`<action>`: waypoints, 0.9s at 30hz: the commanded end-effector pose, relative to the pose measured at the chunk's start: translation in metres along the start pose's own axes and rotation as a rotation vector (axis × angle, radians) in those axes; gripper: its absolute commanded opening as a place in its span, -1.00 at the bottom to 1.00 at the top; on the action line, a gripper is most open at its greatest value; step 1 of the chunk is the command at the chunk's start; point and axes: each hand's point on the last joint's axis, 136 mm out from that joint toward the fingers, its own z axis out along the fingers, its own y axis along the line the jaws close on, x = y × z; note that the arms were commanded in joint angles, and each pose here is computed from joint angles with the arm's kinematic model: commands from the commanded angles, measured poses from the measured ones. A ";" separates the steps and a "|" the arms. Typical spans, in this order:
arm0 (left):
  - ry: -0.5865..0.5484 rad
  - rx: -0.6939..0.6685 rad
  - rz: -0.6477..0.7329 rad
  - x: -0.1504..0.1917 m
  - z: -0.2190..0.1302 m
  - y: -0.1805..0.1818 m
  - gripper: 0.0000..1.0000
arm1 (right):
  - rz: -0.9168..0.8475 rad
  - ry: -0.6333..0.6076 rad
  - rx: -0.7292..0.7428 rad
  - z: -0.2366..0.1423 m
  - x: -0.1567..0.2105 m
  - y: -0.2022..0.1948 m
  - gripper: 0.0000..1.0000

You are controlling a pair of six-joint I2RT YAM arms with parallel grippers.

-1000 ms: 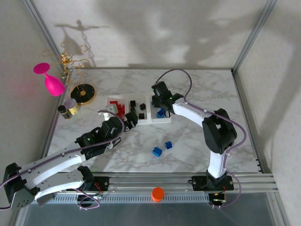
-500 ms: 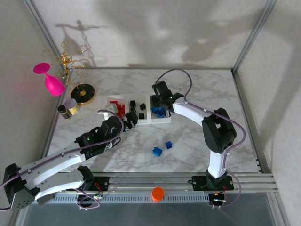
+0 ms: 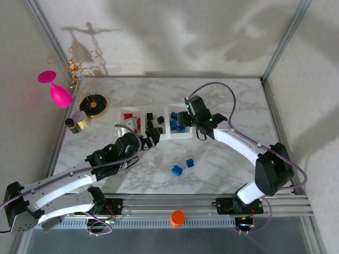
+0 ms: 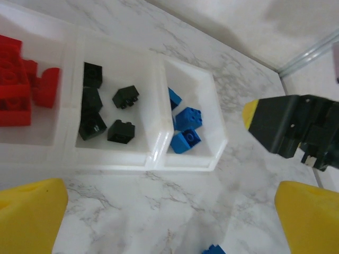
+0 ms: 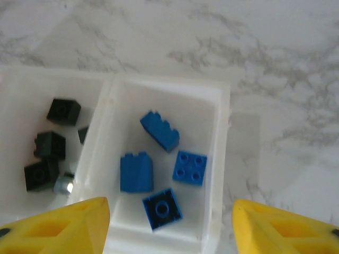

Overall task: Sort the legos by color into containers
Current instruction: Pick up the lego from the bottom-center of the table.

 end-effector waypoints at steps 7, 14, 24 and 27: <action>0.072 0.031 0.003 0.035 -0.002 -0.005 0.99 | 0.026 0.167 -0.013 -0.024 0.086 0.003 0.33; 0.097 0.023 -0.023 0.053 -0.006 0.000 0.99 | 0.018 0.257 -0.010 -0.031 0.138 0.009 0.41; 0.102 -0.012 -0.025 0.060 -0.001 0.005 0.99 | 0.032 0.347 -0.028 -0.027 0.194 0.017 0.43; 0.099 -0.027 -0.010 0.058 0.001 0.002 0.99 | 0.024 0.358 0.000 -0.022 0.201 0.013 0.36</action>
